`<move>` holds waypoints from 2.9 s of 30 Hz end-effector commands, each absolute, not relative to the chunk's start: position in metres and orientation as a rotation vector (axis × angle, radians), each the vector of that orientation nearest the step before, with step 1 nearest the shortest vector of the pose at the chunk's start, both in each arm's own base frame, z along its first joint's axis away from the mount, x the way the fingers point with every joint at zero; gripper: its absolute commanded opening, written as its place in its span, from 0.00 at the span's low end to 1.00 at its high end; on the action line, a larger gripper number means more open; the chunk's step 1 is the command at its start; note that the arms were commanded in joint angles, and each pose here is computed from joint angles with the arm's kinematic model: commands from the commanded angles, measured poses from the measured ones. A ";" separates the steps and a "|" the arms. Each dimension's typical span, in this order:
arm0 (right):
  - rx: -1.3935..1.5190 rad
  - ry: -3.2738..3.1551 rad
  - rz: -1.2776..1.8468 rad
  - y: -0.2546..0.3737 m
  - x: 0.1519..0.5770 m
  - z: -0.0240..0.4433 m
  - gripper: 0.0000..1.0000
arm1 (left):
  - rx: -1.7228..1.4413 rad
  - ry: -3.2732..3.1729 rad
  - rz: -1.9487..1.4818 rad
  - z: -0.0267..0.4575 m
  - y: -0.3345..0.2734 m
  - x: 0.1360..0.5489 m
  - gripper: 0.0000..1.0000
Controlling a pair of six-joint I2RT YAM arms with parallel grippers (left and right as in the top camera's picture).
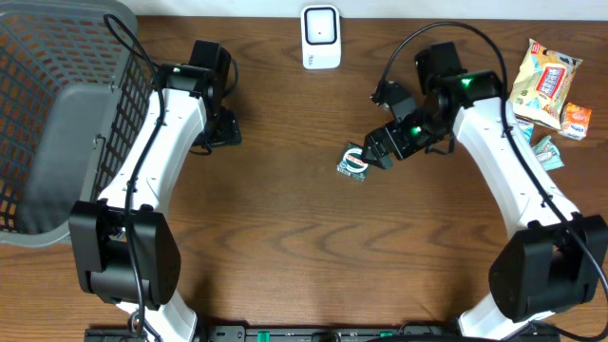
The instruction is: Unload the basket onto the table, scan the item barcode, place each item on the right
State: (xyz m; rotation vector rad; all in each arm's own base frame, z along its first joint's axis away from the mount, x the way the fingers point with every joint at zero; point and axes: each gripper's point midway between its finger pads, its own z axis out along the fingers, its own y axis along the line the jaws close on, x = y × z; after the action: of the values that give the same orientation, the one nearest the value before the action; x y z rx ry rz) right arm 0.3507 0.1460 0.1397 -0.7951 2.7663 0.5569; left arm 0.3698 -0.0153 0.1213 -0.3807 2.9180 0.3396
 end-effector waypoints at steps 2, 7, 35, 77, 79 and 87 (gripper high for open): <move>-0.831 2.751 0.660 0.165 0.340 0.123 0.99 | -0.401 2.909 0.356 0.124 -0.011 0.368 0.98; -0.872 2.707 0.673 0.178 0.341 0.118 0.99 | -0.401 2.909 0.356 0.124 -0.011 0.368 0.98; -1.290 2.497 0.243 0.159 0.360 0.078 0.99 | -0.401 2.909 0.356 0.124 -0.011 0.368 0.98; -1.168 2.576 0.231 0.172 0.360 0.010 0.99 | -0.401 2.909 0.356 0.124 -0.011 0.368 0.98; -1.189 2.601 0.194 0.170 0.358 0.005 0.99 | -0.401 2.909 0.356 0.124 -0.011 0.368 0.98; -1.201 2.564 0.161 0.172 0.372 0.013 0.99 | -0.401 2.909 0.356 0.124 -0.011 0.368 0.98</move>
State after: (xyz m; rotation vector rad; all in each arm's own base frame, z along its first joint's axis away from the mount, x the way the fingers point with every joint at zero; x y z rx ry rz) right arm 0.3606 0.1706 0.0078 -1.1851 2.5968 0.1907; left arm 0.3698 -0.0154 0.1213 -0.3807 2.9182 0.3391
